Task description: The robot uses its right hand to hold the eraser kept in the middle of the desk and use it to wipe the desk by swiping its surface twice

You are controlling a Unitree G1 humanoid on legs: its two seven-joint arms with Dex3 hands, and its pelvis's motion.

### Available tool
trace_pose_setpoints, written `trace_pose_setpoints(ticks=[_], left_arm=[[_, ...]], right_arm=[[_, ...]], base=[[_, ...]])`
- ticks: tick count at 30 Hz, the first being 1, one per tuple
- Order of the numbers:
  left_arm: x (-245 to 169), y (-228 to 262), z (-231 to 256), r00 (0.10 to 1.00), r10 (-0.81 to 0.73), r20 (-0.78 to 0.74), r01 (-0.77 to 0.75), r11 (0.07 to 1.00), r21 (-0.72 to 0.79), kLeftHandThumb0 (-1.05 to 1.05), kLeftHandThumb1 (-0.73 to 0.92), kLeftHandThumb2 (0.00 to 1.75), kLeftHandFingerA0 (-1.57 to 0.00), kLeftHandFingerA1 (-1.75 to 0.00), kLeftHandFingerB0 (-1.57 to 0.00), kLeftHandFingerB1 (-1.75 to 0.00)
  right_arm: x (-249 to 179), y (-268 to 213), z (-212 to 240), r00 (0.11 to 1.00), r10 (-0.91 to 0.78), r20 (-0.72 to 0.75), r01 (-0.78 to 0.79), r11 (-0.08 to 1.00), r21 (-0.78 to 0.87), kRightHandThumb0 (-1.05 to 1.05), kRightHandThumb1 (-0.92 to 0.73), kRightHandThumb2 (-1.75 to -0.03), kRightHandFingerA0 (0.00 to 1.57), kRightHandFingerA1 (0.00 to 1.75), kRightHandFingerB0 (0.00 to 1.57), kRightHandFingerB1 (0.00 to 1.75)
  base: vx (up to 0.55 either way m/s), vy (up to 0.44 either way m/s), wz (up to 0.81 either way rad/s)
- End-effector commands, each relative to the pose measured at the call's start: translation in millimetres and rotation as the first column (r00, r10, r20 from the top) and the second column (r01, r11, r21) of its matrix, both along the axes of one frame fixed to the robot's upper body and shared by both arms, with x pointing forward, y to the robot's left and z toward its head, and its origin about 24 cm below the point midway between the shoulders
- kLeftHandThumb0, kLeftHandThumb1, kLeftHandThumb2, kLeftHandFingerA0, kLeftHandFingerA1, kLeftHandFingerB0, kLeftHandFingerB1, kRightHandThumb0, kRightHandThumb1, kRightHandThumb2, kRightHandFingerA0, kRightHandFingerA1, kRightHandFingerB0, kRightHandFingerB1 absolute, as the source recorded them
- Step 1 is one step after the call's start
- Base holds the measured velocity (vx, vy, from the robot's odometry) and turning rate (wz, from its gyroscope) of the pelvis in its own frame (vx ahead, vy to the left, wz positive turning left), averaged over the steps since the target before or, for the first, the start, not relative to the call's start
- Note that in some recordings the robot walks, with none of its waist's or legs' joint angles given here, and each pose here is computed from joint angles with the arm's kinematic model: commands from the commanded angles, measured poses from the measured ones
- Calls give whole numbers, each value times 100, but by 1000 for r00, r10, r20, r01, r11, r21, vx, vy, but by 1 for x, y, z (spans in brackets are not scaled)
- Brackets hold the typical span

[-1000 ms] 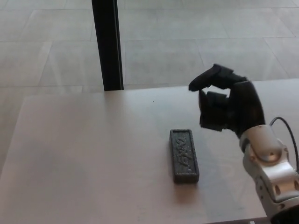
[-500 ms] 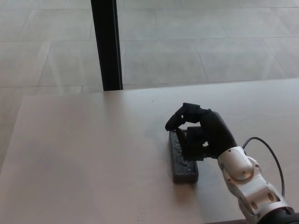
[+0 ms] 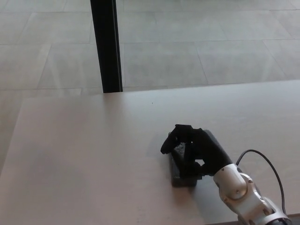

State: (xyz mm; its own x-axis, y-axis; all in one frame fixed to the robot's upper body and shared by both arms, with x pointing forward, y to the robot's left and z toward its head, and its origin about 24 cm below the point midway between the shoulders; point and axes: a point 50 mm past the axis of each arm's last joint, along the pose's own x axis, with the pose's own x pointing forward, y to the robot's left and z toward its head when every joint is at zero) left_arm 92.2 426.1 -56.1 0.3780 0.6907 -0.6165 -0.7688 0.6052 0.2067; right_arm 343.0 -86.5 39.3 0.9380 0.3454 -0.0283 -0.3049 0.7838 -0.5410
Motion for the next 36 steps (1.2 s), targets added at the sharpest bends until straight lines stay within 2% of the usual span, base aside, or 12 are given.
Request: trace_pose_setpoints(ticks=[1, 5, 9, 12, 13, 17, 21, 26, 30, 32, 35, 36], left_arm=[[0, 6, 7, 1000, 0, 8, 0, 1000, 31, -53, 70, 61, -76, -64, -63, -52], [-1, 6, 6, 1000, 5, 7, -5, 1000, 30, -53, 71, 61, -76, -62, -61, -52], [-2, 6, 6, 1000, -5, 14, 5, 1000, 28, -53, 72, 62, -74, -61, -57, -51], [-3, 6, 6, 1000, -14, 18, 13, 1000, 24, -53, 72, 62, -72, -59, -55, -50], [-3, 5, 5, 1000, -5, 12, 5, 1000, 26, -54, 71, 61, -75, -60, -60, -52], [-3, 6, 6, 1000, -6, 11, 5, 1000, 28, -55, 71, 61, -75, -61, -60, -52], [-5, 5, 4, 1000, -8, 6, 7, 1000, 30, -55, 71, 61, -75, -60, -60, -52], [0, 5, 5, 996, 39, 78, -38, 999, -10, -53, 72, 62, -67, -62, -59, -53], [2, 5, 6, 994, 61, 95, -59, 998, -16, -51, 72, 61, -74, -64, -62, -54], [1, 5, 6, 993, 60, 102, -58, 998, -24, -52, 72, 62, -65, -64, -57, -53], [-2, 6, 6, 995, 56, 87, -55, 998, -11, -54, 72, 62, -64, -62, -56, -53], [-3, 7, 6, 996, 54, 68, -55, 999, 4, -55, 73, 62, -61, -60, -57, -53]], right_arm=[[-22, -5, -40, 994, 43, -102, -59, 985, -160, -26, -50, -121, 89, 175, 77, 162], [-26, -8, -48, 992, 50, -115, -74, 975, -212, -28, -50, -122, 91, 175, 78, 158], [-27, -19, -51, 992, 14, -125, -37, 982, -187, -27, -46, -130, 95, 175, 78, 167], [-28, -32, -56, 991, -22, -132, -14, 965, -261, -29, -56, -116, 91, 175, 76, 162], [-28, -39, -57, 988, -41, -147, 2, 966, -257, -26, -51, -125, 94, 175, 73, 169], [-30, -69, -60, 976, -133, -170, 89, 966, -244, -27, -49, -124, 91, 175, 78, 165], [-31, -91, -60, 961, -215, -172, 174, 959, -223, -25, -41, -135, 94, 175, 78, 175], [-30, -139, -53, 912, -362, -195, 322, 924, -209, -26, -55, -116, 89, 175, 74, 163], [-33, -161, -47, 903, -395, -169, 353, 906, -233, -29, -48, -127, 96, 175, 77, 164], [-35, -173, -44, 893, -421, -161, 375, 892, -252, -29, -48, -126, 92, 175, 76, 160], [-40, -191, -41, 869, -470, -155, 423, 868, -260, -29, -52, -111, 92, 175, 79, 153], [-43, -200, -40, 856, -497, -145, 446, 850, -280, -27, -59, -94, 110, 175, 72, 143]], base=[[0, 0, 0], [0, 0, 0], [0, 0, 0], [0, 0, 0], [0, 0, 0], [0, 0, 0], [0, 0, 0], [0, 0, 0], [0, 0, 0], [0, 0, 0], [0, 0, 0], [0, 0, 0]])
